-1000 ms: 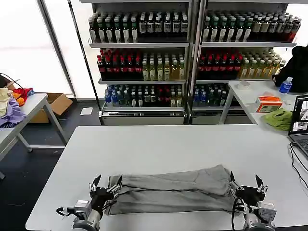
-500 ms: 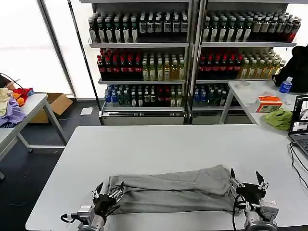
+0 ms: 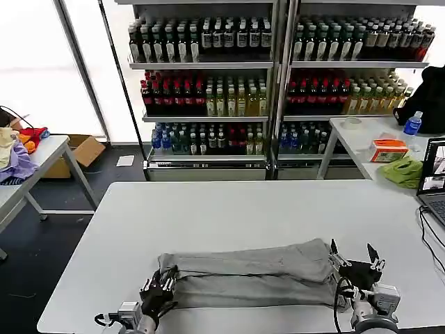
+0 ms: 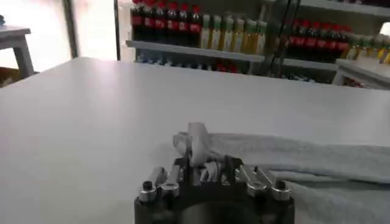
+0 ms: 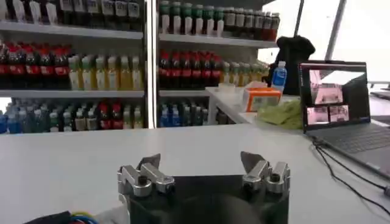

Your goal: Fold and organize the clothes.

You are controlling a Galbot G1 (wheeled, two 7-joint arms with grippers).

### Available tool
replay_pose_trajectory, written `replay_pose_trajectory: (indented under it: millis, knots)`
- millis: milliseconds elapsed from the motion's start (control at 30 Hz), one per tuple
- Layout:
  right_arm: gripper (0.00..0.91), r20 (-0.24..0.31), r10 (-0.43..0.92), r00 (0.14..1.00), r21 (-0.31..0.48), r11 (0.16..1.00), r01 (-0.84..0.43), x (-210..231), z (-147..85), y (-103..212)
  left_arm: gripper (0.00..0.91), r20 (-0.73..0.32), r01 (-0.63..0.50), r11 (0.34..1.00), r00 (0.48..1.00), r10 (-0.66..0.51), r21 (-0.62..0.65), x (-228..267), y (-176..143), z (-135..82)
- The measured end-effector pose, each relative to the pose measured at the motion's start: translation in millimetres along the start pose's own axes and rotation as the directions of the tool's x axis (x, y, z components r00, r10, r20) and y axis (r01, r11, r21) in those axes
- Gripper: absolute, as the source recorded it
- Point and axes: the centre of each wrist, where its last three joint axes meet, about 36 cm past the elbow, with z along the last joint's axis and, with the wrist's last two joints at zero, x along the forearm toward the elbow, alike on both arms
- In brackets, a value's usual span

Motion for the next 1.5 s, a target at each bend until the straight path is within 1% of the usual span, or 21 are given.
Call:
replay_pose_trajectory:
  millis: [367, 467, 567, 633, 733, 900, 1033, 1100, 1167, 1267, 1333, 1500]
  knots:
    - [0.907, -0.001, -0.001, 1.0, -0.006, 1.0, 0.001, -4, -1, -1, 0.0, 0.006, 0.004, 1.0, 1.0, -0.004, -0.01, -6, 9, 1]
    - [0.907, 0.003, -0.005, 1.0, -0.008, 1.0, 0.005, -5, -2, -1, 0.0, 0.017, 0.017, 1.0, 1.0, -0.017, -0.019, -8, 16, -2]
    - [0.907, 0.008, -0.007, 1.0, -0.009, 1.0, 0.007, -6, -4, -1, 0.0, 0.031, 0.043, 0.999, 0.999, -0.042, -0.03, -10, 29, -10]
    - [0.907, 0.01, -0.007, 1.0, -0.01, 1.0, 0.007, -7, -5, -2, 0.0, 0.043, 0.069, 0.997, 0.997, -0.067, -0.039, -12, 44, -18]
    - [0.907, 0.009, -0.007, 1.0, -0.014, 1.0, 0.007, -9, -6, -2, 0.0, 0.067, 0.121, 0.991, 0.991, -0.117, -0.062, -16, 76, -35]
    - [0.907, 0.011, -0.013, 1.0, -0.021, 1.0, 0.013, -11, -7, -1, 0.0, 0.119, 0.23, 0.967, 0.969, -0.217, -0.11, -19, 144, -70]
    - [0.907, 0.008, -0.014, 1.0, -0.028, 0.999, 0.015, -14, -6, 0, 0.0, 0.16, 0.325, 0.934, 0.94, -0.302, -0.148, -20, 199, -102]
    - [0.907, 0.004, -0.015, 1.0, -0.031, 0.999, 0.015, -15, -5, 1, 0.0, 0.175, 0.359, 0.92, 0.927, -0.332, -0.159, -18, 217, -114]
    - [0.907, 0.002, -0.015, 1.0, -0.034, 0.999, 0.015, -15, -4, 1, 0.0, 0.188, 0.377, 0.911, 0.919, -0.346, -0.169, -16, 229, -123]
    - [0.907, -0.002, -0.014, 1.0, -0.035, 0.999, 0.014, -15, -3, 0, 0.0, 0.207, 0.394, 0.9, 0.911, -0.356, -0.185, -13, 235, -131]
    - [0.907, -0.003, -0.01, 1.0, -0.035, 0.999, 0.01, -16, -3, -1, 0.0, 0.215, 0.394, 0.897, 0.911, -0.353, -0.198, -12, 232, -132]
    - [0.907, -0.007, -0.003, 1.0, -0.036, 0.999, 0.003, -14, -4, -2, 0.0, 0.206, 0.354, 0.909, 0.928, -0.311, -0.221, -15, 204, -121]
